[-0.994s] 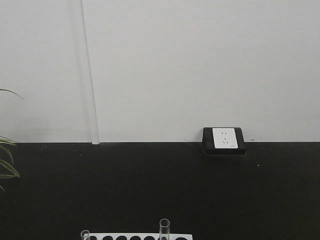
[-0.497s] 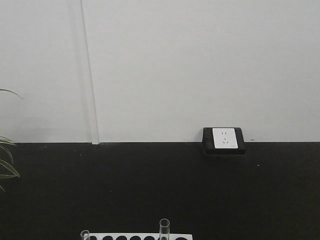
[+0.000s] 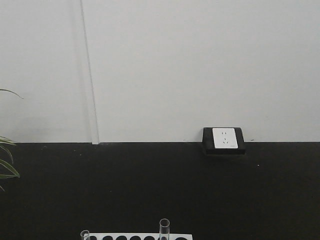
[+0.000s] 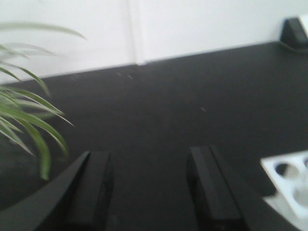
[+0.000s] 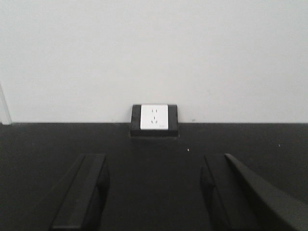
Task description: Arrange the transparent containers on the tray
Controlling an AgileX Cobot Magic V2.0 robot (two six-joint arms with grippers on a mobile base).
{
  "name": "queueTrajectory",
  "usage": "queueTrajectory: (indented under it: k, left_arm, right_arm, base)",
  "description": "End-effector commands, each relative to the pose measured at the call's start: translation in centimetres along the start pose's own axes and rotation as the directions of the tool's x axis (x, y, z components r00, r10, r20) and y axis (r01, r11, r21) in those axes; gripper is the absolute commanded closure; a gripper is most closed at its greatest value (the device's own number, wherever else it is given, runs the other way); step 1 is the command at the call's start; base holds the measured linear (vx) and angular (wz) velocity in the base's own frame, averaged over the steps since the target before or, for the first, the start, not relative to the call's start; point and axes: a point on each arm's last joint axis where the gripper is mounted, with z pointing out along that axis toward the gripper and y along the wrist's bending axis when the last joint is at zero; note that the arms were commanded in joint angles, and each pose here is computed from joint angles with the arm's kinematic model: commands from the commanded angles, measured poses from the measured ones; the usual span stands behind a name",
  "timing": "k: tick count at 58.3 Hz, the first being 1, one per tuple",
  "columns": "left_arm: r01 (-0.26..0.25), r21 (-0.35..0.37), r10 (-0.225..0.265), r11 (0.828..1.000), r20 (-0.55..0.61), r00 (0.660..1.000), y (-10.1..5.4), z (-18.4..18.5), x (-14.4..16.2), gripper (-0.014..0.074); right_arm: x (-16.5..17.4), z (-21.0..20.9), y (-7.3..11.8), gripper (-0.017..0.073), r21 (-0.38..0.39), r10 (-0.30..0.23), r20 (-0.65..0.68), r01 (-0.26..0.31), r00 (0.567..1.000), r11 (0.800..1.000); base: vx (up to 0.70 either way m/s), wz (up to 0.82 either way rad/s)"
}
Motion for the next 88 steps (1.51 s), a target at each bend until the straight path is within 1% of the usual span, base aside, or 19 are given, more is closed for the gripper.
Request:
queueTrajectory:
  k: [1, 5, 8, 12, 16, 17, 20, 23, 25, 30, 34, 38, 51, 57, 61, 63, 72, 74, 88]
  left_arm:
    - [0.016, 0.074, -0.023, 0.997, 0.091, 0.996, -1.0, 0.5, 0.0, 0.0116]
    - [0.004, 0.117, -0.012, 0.993, 0.068, 0.998, -1.7, 0.9, 1.0, 0.0116]
    - [-0.006, 0.148, -0.004, 0.989, 0.069, 0.998, -2.2, 1.2, 1.1, 0.0116]
    - [-0.033, 0.195, 0.017, 0.980, 0.082, 0.996, -3.0, 1.6, 1.1, 0.0116]
    - [-0.084, 0.248, 0.059, 0.965, 0.108, 0.992, -4.0, 1.9, 1.2, 0.0116]
    - [-0.105, 0.266, 0.076, 0.958, 0.115, 0.990, -4.3, 2.0, 1.2, 0.0116]
    - [-0.142, 0.302, 0.110, 0.943, 0.120, 0.987, -4.9, 2.4, 1.5, 0.0116]
    - [-0.155, 0.327, 0.125, 0.932, 0.111, 0.986, -5.4, 2.8, 1.8, 0.0116]
    - [-0.147, 0.339, 0.120, 0.929, 0.099, 0.988, -5.6, 3.0, 2.0, 0.0116]
    - [-0.084, 0.364, 0.069, 0.928, 0.054, 0.996, -6.0, 3.5, 2.5, 0.0116]
    - [-0.061, 0.385, 0.050, 0.921, 0.039, 0.998, -6.4, 3.9, 2.8, 0.0116]
    - [-0.058, 0.405, 0.041, 0.912, 0.051, 0.998, -6.8, 4.2, 2.9, 0.0116]
    - [-0.037, 0.438, 0.020, 0.898, 0.045, 0.999, -7.5, 5.7, 3.9, 0.0116]
    - [-0.027, 0.464, -0.009, 0.885, 0.075, 0.997, -7.8, 6.3, 4.0, 0.0116]
    - [-0.012, 0.471, -0.034, 0.882, 0.090, 0.995, -8.0, 6.6, 4.1, 0.0116]
    - [-0.005, 0.471, -0.042, 0.882, 0.090, 0.995, -8.0, 6.8, 4.3, 0.0116]
    - [0.075, 0.426, -0.121, 0.902, 0.082, 0.989, -7.6, 7.7, 4.7, 0.0116]
    - [0.087, 0.419, -0.132, 0.904, 0.081, 0.988, -7.6, 7.9, 4.7, 0.0116]
    - [0.092, 0.436, -0.148, 0.895, 0.097, 0.984, -7.8, 8.4, 5.1, 0.0116]
  right_arm:
    - [-2.0, -0.2, 0.1, 0.0069, -0.011, -0.007, 0.130, 0.009, 0.991, 1.000]
    - [-1.9, -0.2, 0.1, 0.0069, -0.009, -0.008, 0.118, 0.009, 0.993, 1.000]
    - [-1.8, -0.2, 0.1, 0.0069, -0.008, -0.008, 0.112, 0.009, 0.994, 1.000]
    - [-1.8, -0.1, 0.1, 0.0069, -0.008, -0.008, 0.107, 0.009, 0.994, 1.000]
    - [-1.8, -0.1, 0.1, 0.0069, -0.008, -0.008, 0.107, 0.009, 0.994, 1.000]
    - [-1.8, -0.1, 0.1, 0.0069, -0.008, -0.008, 0.107, 0.009, 0.994, 1.000]
    - [-1.8, -0.1, 0.1, 0.0069, -0.008, -0.008, 0.107, 0.009, 0.994, 1.000]
    - [-1.8, -0.1, 0.1, 0.0069, -0.008, -0.008, 0.106, 0.009, 0.994, 1.000]
    - [-1.8, -0.1, 0.1, 0.0069, -0.008, -0.008, 0.105, 0.009, 0.994, 1.000]
    - [-1.7, -0.1, 0.1, 0.0069, -0.007, -0.008, 0.099, 0.008, 0.995, 1.000]
    - [-1.6, -0.1, 0.0, 0.0069, -0.005, -0.008, 0.089, 0.008, 0.996, 1.000]
    - [-1.5, -0.1, 0.0, 0.0069, -0.004, -0.008, 0.080, 0.008, 0.997, 1.000]
    - [-1.4, -0.1, 0.0, 0.0069, -0.001, -0.008, 0.064, 0.008, 0.998, 1.000]
    - [-1.3, -0.1, 0.0, 0.0069, 0.000, -0.008, 0.053, 0.008, 0.999, 1.000]
    - [-1.3, -0.1, 0.0, 0.0069, 0.001, -0.008, 0.052, 0.008, 0.999, 1.000]
    - [-1.3, -0.1, 0.0, 0.0069, 0.001, -0.008, 0.052, 0.008, 0.999, 1.000]
    - [-1.3, -0.1, 0.0, 0.0069, 0.001, -0.008, 0.052, 0.008, 0.999, 1.000]
    - [-1.3, -0.1, 0.0, 0.0069, 0.001, -0.008, 0.051, 0.008, 0.999, 1.000]
    - [-1.3, -0.1, 0.0, 0.0069, 0.001, -0.008, 0.051, 0.008, 0.999, 1.000]
  base:
    - [0.00, 0.00]
    - [0.00, 0.00]
    - [0.00, 0.00]
    - [0.00, 0.00]
    - [0.00, 0.00]
    - [0.00, 0.00]
    - [0.00, 0.00]
    - [0.00, 0.00]
    - [0.00, 0.00]
    - [0.00, 0.00]
    - [0.00, 0.00]
    - [0.00, 0.00]
    - [0.00, 0.00]
    - [0.00, 0.00]
    - [0.00, 0.00]
    - [0.00, 0.00]
    - [0.00, 0.00]
    - [0.00, 0.00]
    - [0.00, 0.00]
